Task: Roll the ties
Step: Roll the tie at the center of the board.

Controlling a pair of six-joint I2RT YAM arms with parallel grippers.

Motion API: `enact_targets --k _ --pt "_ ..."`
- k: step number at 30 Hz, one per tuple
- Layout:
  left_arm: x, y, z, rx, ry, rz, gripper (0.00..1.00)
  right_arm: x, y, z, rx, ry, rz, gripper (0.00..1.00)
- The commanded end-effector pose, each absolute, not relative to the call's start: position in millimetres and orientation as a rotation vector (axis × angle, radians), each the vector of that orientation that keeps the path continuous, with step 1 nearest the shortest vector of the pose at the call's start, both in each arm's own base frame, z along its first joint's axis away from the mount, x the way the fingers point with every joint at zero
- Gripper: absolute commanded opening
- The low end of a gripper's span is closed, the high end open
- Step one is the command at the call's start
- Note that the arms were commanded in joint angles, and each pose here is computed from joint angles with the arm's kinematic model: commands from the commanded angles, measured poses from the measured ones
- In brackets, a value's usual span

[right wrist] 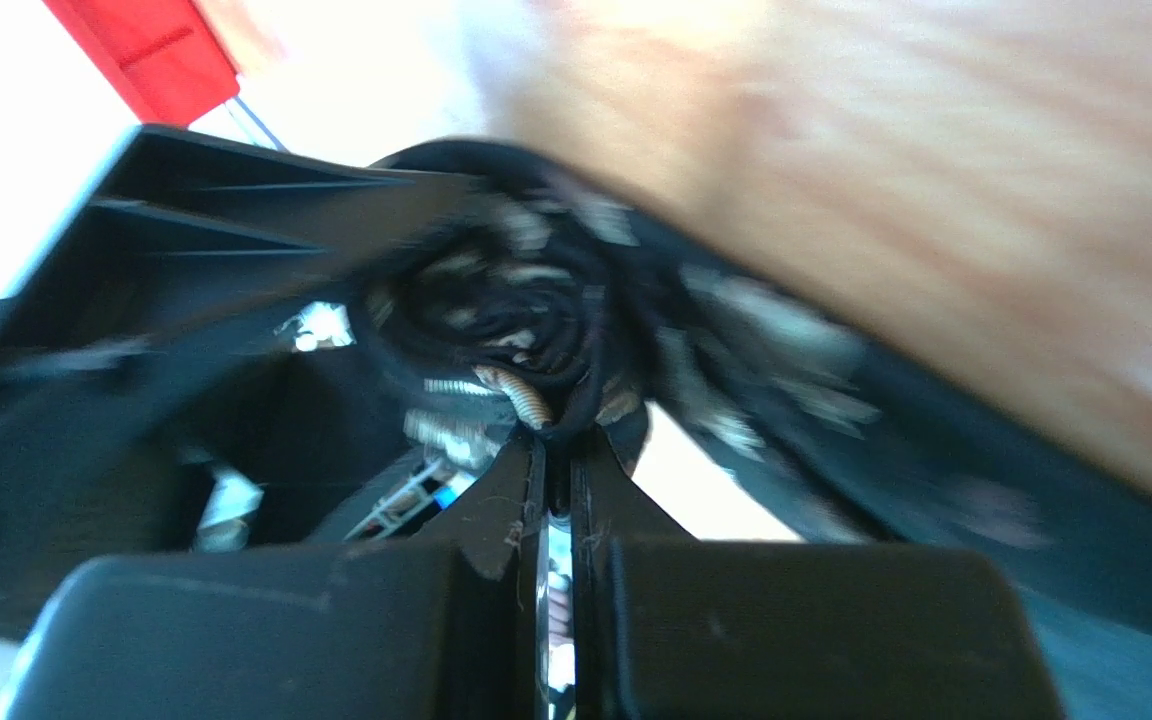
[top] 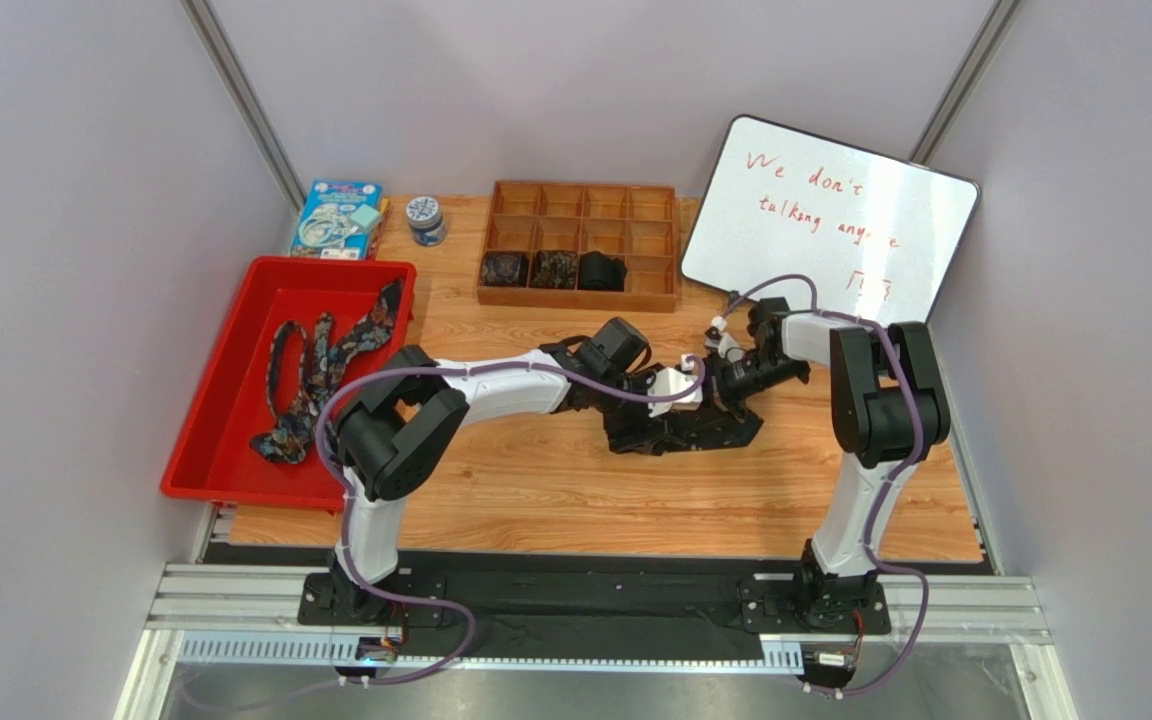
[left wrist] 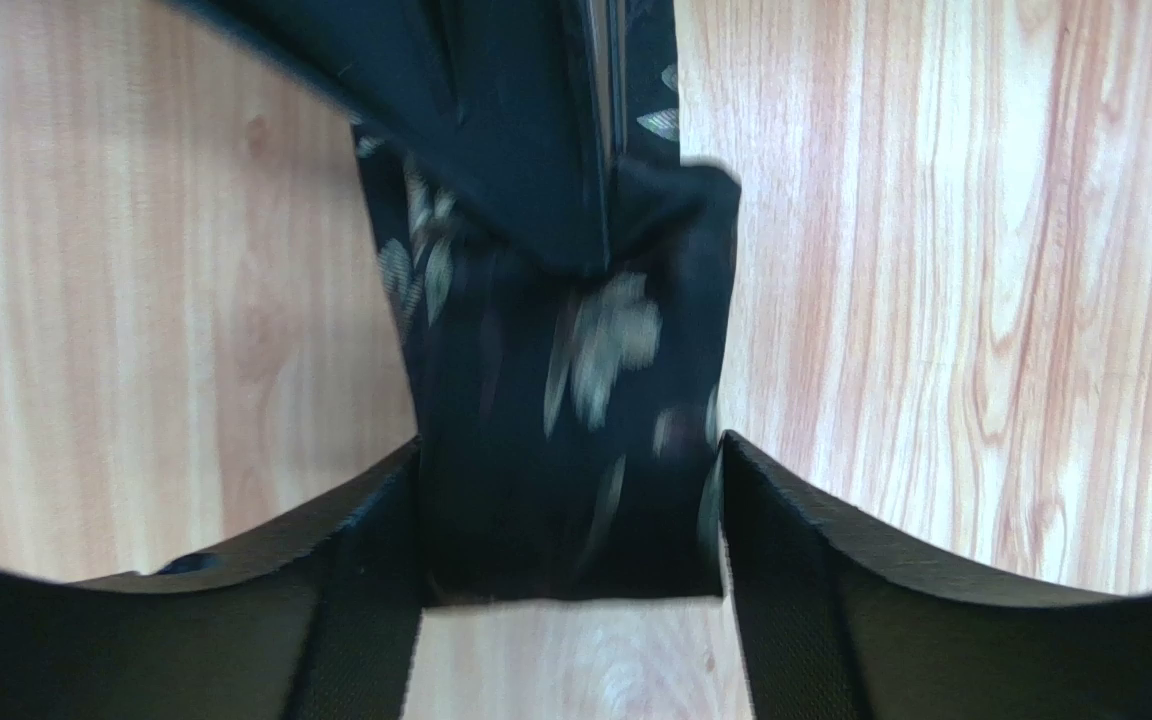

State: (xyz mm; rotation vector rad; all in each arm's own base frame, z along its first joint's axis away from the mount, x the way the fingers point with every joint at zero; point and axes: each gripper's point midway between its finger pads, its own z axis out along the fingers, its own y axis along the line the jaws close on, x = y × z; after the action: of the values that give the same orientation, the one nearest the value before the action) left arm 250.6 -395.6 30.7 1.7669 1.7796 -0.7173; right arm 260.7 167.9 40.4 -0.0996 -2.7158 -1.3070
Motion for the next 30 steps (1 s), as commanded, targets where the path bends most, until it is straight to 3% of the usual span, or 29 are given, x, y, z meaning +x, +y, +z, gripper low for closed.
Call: enact_targets --k 1,2,3,14,17,23,30 --pt "251.3 -397.5 79.7 1.728 1.732 -0.802 0.76 272.6 139.0 -9.5 -0.127 -2.854 -1.071 0.00" --pt "249.4 -400.3 82.9 1.721 1.727 -0.824 0.77 273.7 136.4 -12.0 -0.154 -2.851 -1.059 0.00" --pt "249.0 -402.3 85.8 1.716 1.719 -0.836 0.92 274.4 135.5 -17.1 -0.162 -2.845 -1.043 0.00" --pt "268.4 -426.3 67.2 1.630 1.738 -0.861 0.93 278.5 127.8 -34.2 -0.121 -2.913 -0.826 0.00" --pt "271.4 -430.4 56.4 1.636 1.742 -0.864 0.88 277.6 128.4 -37.2 -0.084 -2.947 -0.738 0.00" --pt "265.6 -435.9 66.0 1.643 1.737 -0.928 0.67 284.3 127.3 -42.5 -0.064 -3.030 -0.531 0.00" --pt "253.6 -436.9 65.0 1.633 1.743 -0.973 0.61 290.8 144.6 -44.5 -0.054 -3.045 -0.497 0.00"
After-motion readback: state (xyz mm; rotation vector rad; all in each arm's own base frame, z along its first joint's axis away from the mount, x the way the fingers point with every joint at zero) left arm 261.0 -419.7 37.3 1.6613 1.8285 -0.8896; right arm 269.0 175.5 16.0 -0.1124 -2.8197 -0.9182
